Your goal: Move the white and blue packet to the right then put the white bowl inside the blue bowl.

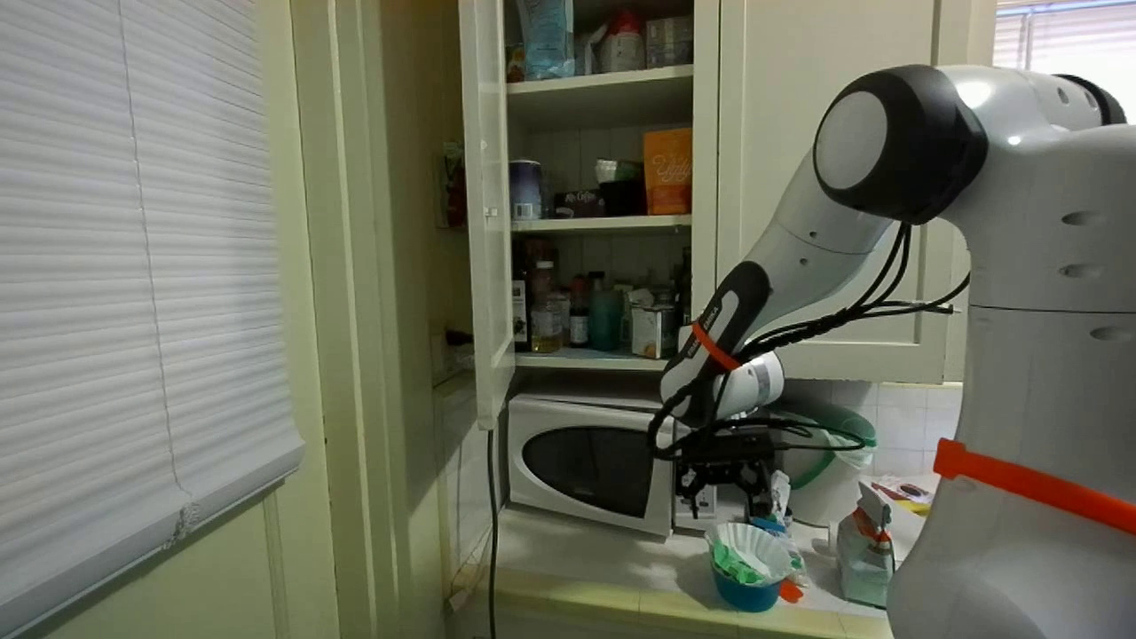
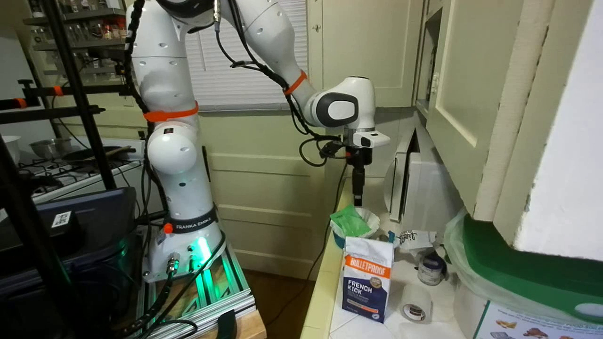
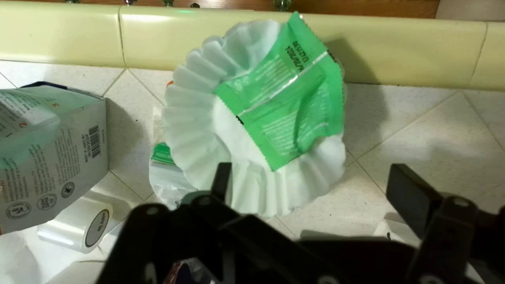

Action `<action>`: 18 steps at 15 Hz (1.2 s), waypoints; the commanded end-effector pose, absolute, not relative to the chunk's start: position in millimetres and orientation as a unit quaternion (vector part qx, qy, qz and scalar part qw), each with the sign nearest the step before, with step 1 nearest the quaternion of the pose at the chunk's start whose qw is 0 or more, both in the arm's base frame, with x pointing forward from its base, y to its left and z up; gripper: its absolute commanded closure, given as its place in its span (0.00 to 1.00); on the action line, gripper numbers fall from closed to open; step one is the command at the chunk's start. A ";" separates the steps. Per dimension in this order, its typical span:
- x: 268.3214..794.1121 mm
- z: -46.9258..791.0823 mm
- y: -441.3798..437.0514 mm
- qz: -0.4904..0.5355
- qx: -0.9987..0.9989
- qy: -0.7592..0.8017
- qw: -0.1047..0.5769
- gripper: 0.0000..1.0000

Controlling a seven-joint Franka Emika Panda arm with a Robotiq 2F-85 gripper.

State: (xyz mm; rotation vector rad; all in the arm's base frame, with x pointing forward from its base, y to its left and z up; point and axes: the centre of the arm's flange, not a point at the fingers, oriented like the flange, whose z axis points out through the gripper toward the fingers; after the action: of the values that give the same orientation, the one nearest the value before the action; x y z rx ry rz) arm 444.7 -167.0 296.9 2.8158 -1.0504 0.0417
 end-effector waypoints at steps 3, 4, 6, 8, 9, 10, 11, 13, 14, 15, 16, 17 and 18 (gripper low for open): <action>417.7 322.2 -161.4 0.042 0.939 -0.337 0.055 0.00; 414.2 325.2 -161.3 0.046 0.939 -0.336 0.053 0.00; 407.5 330.6 -162.0 0.053 0.939 -0.335 0.048 0.00; 398.9 335.3 -163.8 0.061 0.939 -0.334 0.046 0.00; 394.4 336.1 -165.3 0.064 0.940 -0.332 0.047 0.00; 390.8 337.8 -167.0 0.066 0.941 -0.329 0.046 0.00; 386.6 339.1 -169.2 0.067 0.942 -0.326 0.044 0.00; 379.7 341.6 -174.5 0.070 0.943 -0.322 0.041 0.00; 377.5 342.3 -177.1 0.072 0.945 -0.318 0.038 0.00; 375.8 344.3 -178.8 0.073 0.946 -0.314 0.036 0.00; 374.5 345.1 -179.9 0.076 0.946 -0.312 0.035 0.00; 373.0 345.8 -180.3 0.078 0.947 -0.309 0.035 0.00; 371.7 347.0 -180.7 0.081 0.947 -0.308 0.036 0.00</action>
State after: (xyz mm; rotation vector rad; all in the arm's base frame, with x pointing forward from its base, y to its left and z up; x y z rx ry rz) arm 387.0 -181.2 344.6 2.8853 -0.9667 0.1975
